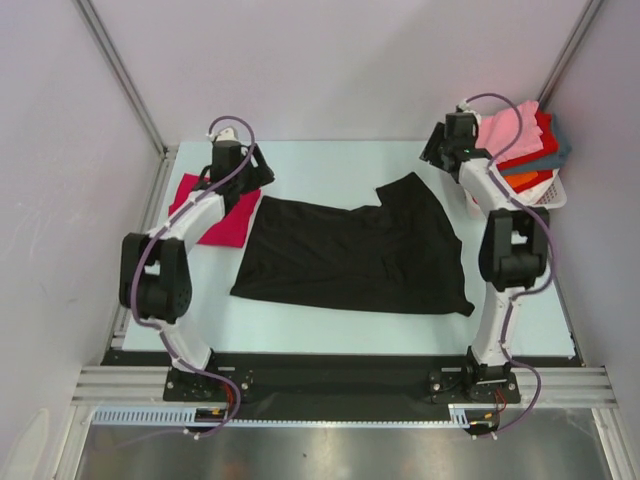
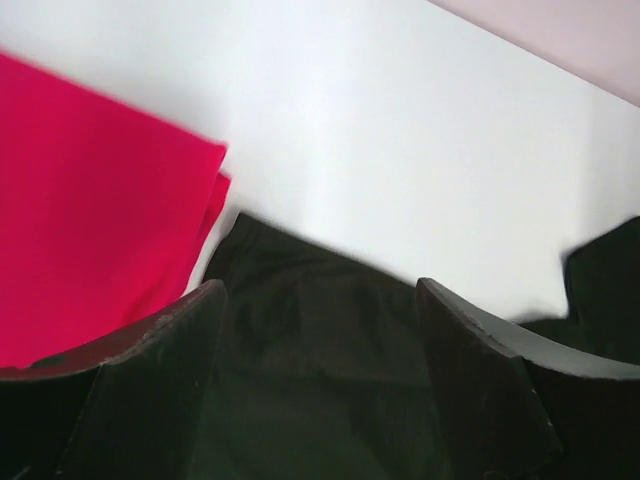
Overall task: Fold and stack the t-shirts
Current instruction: Fold the tshirt
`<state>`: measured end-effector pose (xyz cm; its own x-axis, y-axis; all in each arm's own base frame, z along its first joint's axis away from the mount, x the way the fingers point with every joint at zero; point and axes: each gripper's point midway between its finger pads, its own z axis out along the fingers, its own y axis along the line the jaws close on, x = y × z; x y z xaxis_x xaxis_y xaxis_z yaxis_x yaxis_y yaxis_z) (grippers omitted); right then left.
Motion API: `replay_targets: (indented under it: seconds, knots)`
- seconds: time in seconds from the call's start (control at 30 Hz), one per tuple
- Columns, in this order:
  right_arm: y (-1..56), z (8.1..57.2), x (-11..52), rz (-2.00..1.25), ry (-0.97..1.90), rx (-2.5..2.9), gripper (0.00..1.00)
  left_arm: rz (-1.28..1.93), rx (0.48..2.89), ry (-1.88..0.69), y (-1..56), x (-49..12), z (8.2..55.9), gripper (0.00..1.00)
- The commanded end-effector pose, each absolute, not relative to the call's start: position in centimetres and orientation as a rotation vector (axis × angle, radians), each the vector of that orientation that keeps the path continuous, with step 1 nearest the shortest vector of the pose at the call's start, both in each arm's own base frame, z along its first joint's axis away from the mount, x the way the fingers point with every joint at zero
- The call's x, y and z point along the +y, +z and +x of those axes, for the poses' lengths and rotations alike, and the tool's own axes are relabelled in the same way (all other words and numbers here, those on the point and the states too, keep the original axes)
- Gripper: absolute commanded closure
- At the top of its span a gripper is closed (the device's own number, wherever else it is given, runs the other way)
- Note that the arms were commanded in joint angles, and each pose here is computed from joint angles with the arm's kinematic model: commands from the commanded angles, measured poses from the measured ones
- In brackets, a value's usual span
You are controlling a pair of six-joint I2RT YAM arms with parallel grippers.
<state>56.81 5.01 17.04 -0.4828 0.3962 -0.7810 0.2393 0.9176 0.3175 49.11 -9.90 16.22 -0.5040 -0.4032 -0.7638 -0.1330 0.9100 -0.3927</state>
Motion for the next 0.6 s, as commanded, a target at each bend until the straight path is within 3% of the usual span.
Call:
replay_targets:
  seconds: [0.0,0.07,0.1,0.3,0.57]
  knots:
    - [14.4,59.5,5.2,0.411,0.135,2.157,0.44,-0.296,2.107,-0.364,17.1,-11.4,52.1,0.19]
    - [14.8,61.5,5.4,0.404,0.130,2.140,0.44,-0.295,2.130,-0.360,15.7,-11.7,53.6,0.18]
    - [11.6,61.7,5.6,0.400,0.104,2.202,0.44,-0.291,2.134,-0.363,15.5,-11.9,54.0,0.18]
    - [7.1,63.9,5.8,0.370,0.045,2.262,0.43,-0.280,2.191,-0.412,12.3,-13.2,56.0,0.18]
    - [5.0,64.2,6.8,0.306,-0.001,2.296,0.45,-0.297,2.227,-0.409,10.0,-13.7,57.8,0.18]
